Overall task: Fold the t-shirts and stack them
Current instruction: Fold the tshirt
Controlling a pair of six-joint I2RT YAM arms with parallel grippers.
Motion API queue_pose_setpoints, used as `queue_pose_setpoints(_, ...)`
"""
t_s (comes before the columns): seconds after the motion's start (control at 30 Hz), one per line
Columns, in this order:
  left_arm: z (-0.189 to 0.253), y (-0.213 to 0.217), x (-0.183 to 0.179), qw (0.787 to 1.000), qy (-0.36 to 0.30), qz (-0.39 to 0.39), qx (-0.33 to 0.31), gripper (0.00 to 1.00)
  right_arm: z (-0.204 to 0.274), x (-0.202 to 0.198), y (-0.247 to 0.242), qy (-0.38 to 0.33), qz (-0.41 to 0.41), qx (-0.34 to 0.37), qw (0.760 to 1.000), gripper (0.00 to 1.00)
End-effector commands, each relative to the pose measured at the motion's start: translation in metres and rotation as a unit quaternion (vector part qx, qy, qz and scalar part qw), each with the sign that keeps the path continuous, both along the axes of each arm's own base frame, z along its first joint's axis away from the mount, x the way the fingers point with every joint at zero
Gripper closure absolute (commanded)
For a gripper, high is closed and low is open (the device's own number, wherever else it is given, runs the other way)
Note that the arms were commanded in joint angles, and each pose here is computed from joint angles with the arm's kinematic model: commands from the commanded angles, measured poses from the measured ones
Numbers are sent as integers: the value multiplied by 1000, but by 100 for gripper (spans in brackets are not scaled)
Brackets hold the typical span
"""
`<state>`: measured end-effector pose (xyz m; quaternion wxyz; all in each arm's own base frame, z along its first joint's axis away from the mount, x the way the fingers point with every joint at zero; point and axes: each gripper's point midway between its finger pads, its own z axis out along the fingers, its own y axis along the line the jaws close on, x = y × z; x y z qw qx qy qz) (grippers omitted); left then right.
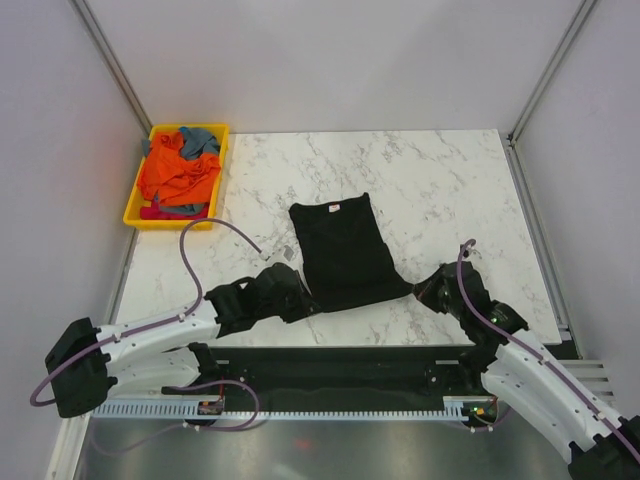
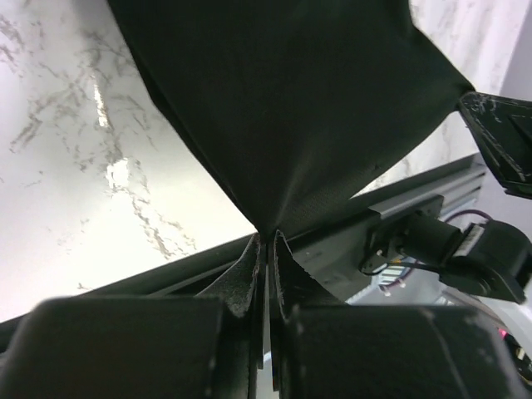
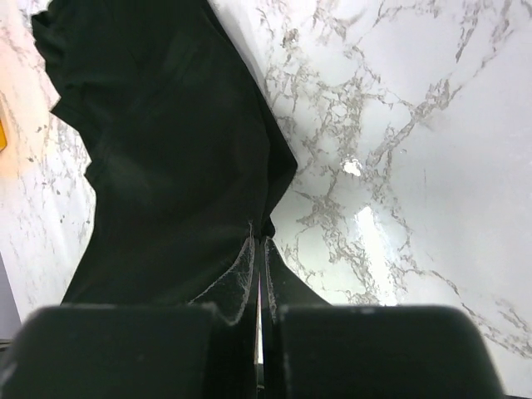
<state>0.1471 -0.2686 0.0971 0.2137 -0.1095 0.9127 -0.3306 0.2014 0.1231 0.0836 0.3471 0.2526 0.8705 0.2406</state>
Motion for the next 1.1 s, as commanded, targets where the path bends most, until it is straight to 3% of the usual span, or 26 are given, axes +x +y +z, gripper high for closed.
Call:
queue_pose_setpoints(0.0, 4, 6, -2, 1000, 2, 30, -2, 98, 18, -2, -6, -18, 10, -19, 1000, 100)
queue_pose_setpoints(0.2, 6, 5, 9, 999, -21, 32, 15, 98, 31, 14, 6, -55, 53, -35, 996, 100)
queue_pose_setpoints(0.33, 17, 7, 26, 998, -38, 40, 34, 98, 71, 43, 10, -102, 56, -65, 991, 100)
queue_pose_setpoints(0.57, 44, 20, 96, 995, -68, 56, 52, 98, 102, 106, 44, -126, 117, -106, 979, 100)
queue_pose_setpoints(0.6, 46, 20, 104, 995, -71, 52, 55, 98, 90, 108, 45, -110, 126, -112, 979, 100)
queue_pose_setpoints(0.77, 67, 29, 155, 993, -88, 61, 58, 98, 94, 159, 66, -100, 167, -95, 976, 100)
queue_pose_setpoints(0.83, 62, 39, 174, 992, -80, 75, 66, 98, 106, 182, 67, -111, 167, -89, 976, 100)
queue_pose_setpoints(1.07, 51, 48, 242, 992, -68, 72, 72, 98, 83, 239, 92, -90, 215, -74, 970, 100)
